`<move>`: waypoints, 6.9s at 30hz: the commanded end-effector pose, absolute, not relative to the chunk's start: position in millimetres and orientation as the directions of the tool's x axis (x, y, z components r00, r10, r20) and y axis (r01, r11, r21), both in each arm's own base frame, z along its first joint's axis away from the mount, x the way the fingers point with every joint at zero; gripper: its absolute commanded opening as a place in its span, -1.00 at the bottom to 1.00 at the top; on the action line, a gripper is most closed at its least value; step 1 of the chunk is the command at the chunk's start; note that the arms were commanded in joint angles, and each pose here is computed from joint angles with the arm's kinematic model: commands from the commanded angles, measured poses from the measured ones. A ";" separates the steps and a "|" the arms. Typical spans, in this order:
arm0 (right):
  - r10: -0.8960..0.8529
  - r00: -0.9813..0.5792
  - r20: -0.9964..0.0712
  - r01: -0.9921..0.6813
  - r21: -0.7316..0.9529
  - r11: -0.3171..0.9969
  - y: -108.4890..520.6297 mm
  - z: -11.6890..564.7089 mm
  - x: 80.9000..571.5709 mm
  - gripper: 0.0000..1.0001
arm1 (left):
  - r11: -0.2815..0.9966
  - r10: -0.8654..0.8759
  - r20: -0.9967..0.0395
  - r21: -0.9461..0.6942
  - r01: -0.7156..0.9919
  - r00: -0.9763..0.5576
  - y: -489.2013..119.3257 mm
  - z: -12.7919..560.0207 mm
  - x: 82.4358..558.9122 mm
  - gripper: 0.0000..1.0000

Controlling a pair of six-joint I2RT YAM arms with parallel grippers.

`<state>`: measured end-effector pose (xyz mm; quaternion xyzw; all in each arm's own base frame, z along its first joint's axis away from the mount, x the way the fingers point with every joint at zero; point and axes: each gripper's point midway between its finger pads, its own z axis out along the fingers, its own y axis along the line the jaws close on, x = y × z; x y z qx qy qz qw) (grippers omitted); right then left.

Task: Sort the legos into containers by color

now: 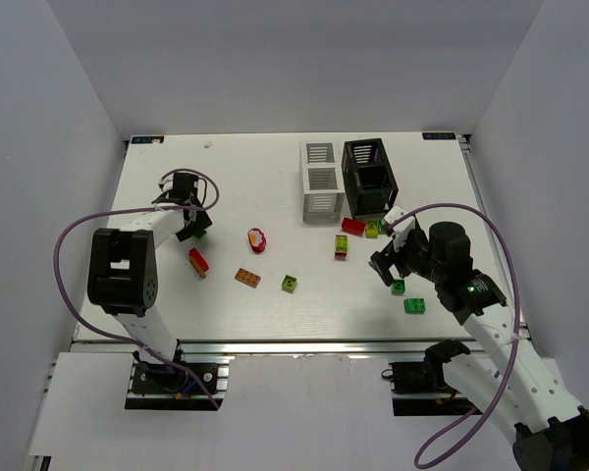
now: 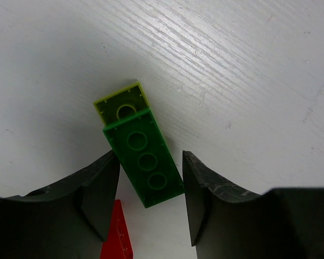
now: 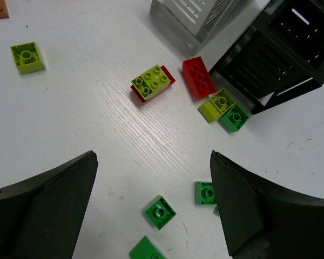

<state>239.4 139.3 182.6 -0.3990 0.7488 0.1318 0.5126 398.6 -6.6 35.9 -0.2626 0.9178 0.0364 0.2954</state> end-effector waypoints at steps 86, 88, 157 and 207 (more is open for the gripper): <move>-0.084 -0.225 -0.971 -0.973 0.228 -0.029 283.8 288.1 183.1 -1.00 | -0.098 -0.105 -0.954 -0.271 0.958 -0.280 -300.3 287.6 168.0 -0.99; -0.083 -0.214 -0.973 -0.976 0.217 -0.024 281.0 286.8 180.8 -1.00 | -0.092 -0.111 -0.960 -0.248 0.964 -0.258 -299.0 291.3 167.3 -0.99; -0.229 -0.210 -0.951 -0.713 -0.011 0.701 276.7 251.5 566.0 -1.00 | 0.583 -0.203 -0.933 -0.359 0.729 -0.297 -228.5 284.8 301.1 -1.00; -0.046 0.049 -0.998 -0.805 -0.067 0.590 168.2 314.8 203.3 -0.38 | 0.749 -0.200 -0.889 -0.410 0.521 -0.413 -376.3 217.8 502.5 -0.61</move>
